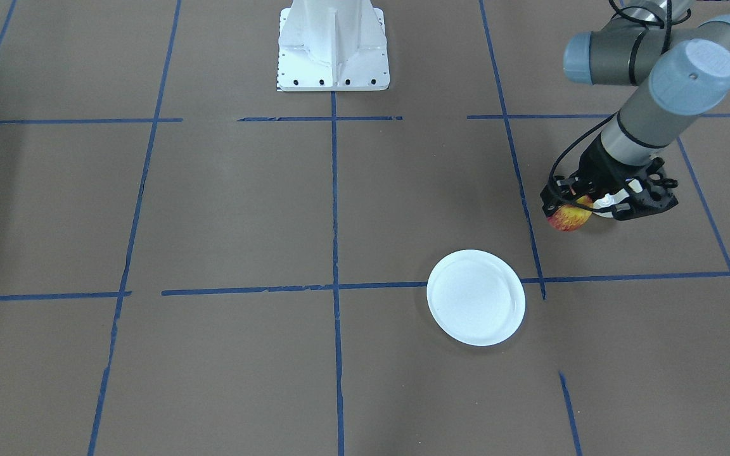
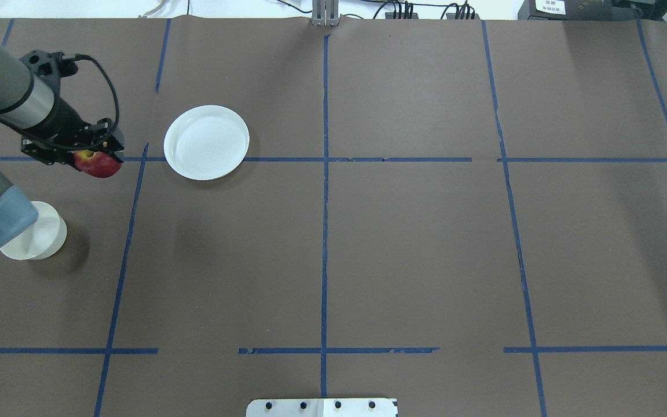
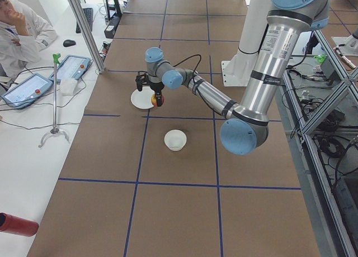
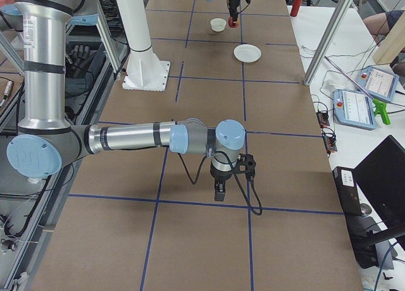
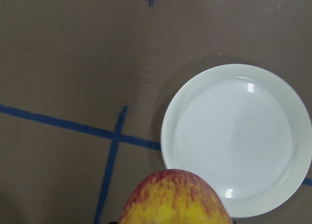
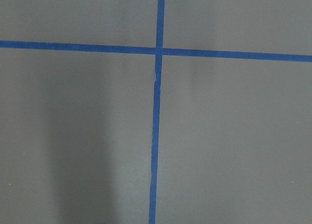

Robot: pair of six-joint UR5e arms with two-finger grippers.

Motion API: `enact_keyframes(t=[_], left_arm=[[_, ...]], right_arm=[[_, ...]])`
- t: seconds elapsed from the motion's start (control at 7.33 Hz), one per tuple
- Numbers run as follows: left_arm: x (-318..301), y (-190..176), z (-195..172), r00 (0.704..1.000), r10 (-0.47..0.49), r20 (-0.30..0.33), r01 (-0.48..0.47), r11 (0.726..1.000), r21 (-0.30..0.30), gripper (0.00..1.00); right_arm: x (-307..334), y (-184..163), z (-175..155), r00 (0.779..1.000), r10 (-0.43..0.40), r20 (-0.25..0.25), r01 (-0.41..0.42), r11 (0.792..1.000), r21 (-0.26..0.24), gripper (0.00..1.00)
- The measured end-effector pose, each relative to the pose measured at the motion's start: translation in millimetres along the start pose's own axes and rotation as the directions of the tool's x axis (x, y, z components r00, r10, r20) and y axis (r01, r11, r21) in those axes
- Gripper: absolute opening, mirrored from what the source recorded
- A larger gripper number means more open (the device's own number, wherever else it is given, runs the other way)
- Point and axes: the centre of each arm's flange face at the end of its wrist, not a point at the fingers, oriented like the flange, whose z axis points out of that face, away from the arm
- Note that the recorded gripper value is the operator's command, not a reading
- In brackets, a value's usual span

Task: Move apple from plate to bowl
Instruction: 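Lift the apple with the left gripper and carry it over the white bowl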

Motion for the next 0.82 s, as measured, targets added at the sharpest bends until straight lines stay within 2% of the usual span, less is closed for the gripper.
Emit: enact_keyframes(t=[0.41,0.82], left_arm=[[-108.7,33.6,-5.2,0.996,0.056,0.066,-0.054,0.998,-0.021,0.0],[-140.5,37.1,11.2,0.997,0.04,0.063,-0.04,0.999,-0.014,0.0]], right_arm=[[-0.1,-0.1,-0.1,1.0,0.0,0.0,0.0,1.0,0.001,1.0],[0.1,0.0,0.1,1.0,0.0,0.0,0.0,1.0,0.0,1.0]])
